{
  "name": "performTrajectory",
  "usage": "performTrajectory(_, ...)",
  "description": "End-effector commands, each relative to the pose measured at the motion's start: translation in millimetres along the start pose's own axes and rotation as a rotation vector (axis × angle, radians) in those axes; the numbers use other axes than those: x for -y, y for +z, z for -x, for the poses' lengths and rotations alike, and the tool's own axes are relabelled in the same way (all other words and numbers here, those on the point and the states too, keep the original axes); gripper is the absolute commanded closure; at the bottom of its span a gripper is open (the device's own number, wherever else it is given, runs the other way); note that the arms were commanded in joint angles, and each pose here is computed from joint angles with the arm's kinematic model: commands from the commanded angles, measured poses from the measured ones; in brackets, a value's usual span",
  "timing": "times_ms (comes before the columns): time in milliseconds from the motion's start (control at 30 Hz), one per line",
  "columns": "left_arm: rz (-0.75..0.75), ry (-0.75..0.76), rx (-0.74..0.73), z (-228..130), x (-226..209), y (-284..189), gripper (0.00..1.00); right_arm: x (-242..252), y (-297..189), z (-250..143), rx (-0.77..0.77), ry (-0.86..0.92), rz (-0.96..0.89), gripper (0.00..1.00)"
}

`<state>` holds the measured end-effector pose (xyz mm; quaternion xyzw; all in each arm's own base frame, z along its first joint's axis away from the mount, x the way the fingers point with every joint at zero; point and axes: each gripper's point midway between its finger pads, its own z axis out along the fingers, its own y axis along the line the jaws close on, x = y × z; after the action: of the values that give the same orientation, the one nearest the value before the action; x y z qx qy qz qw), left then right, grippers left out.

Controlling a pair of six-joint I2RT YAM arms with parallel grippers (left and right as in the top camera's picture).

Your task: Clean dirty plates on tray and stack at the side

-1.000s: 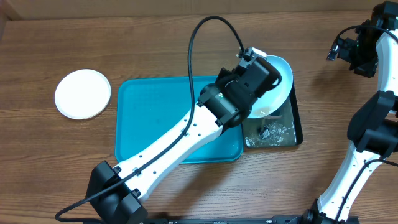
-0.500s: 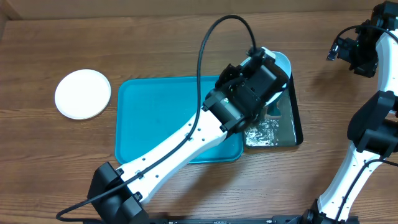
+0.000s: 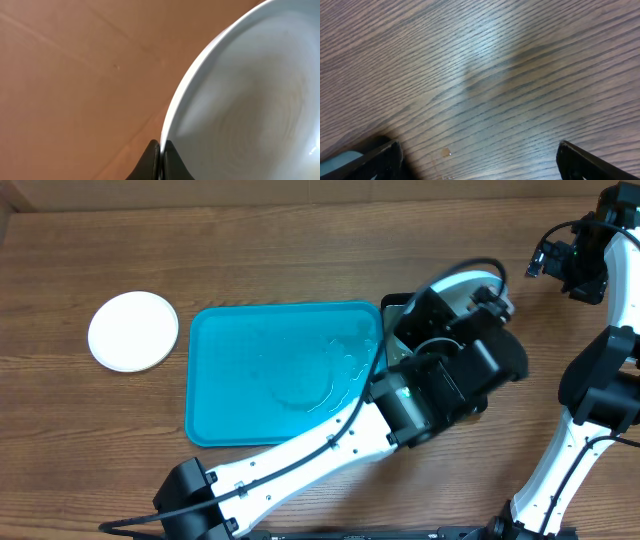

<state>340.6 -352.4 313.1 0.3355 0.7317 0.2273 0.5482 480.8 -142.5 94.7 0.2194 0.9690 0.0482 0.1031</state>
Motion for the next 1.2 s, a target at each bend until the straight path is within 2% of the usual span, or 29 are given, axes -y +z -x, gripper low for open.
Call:
performTrajectory(0, 0.056, 0.036, 0.035, 16.7, -11.7, -15.9, 0.96, -1.4, -15.6, 7.8, 0.044, 0.0, 0.006, 0.0)
performTrajectory(533, 0.06, -0.056, 0.039, 17.4, -15.7, -11.5, 0.96, -1.5, -15.6, 7.9, 0.044, 0.0, 0.006, 0.0)
performTrajectory(667, 0.043, -0.164, 0.012, 7.5, -16.1, -3.3, 0.96, -1.4, -15.6, 7.9, 0.044, 0.0, 0.006, 0.0)
performTrajectory(800, -0.06, -0.285, -0.062, -15.6, -3.3, 10.6, 0.96, -1.5, -15.6, 7.9, 0.044, 0.0, 0.006, 0.0)
performTrajectory(900, -0.181, -0.435, -0.168, -41.7, 9.6, 25.4, 0.96, -1.4, -15.6, 7.8, 0.044, 0.0, 0.006, 0.0)
performTrajectory(1000, -0.327, -0.595, -0.286, -67.7, 22.9, 43.1, 0.96, -1.4, -15.6, 7.9, 0.044, 0.0, 0.006, 0.0)
performTrajectory(1167, -0.585, -0.75, -0.43, -100.6, 33.9, 63.4, 0.96, -1.5, -15.6, 7.9, 0.044, 0.0, 0.006, 0.0)
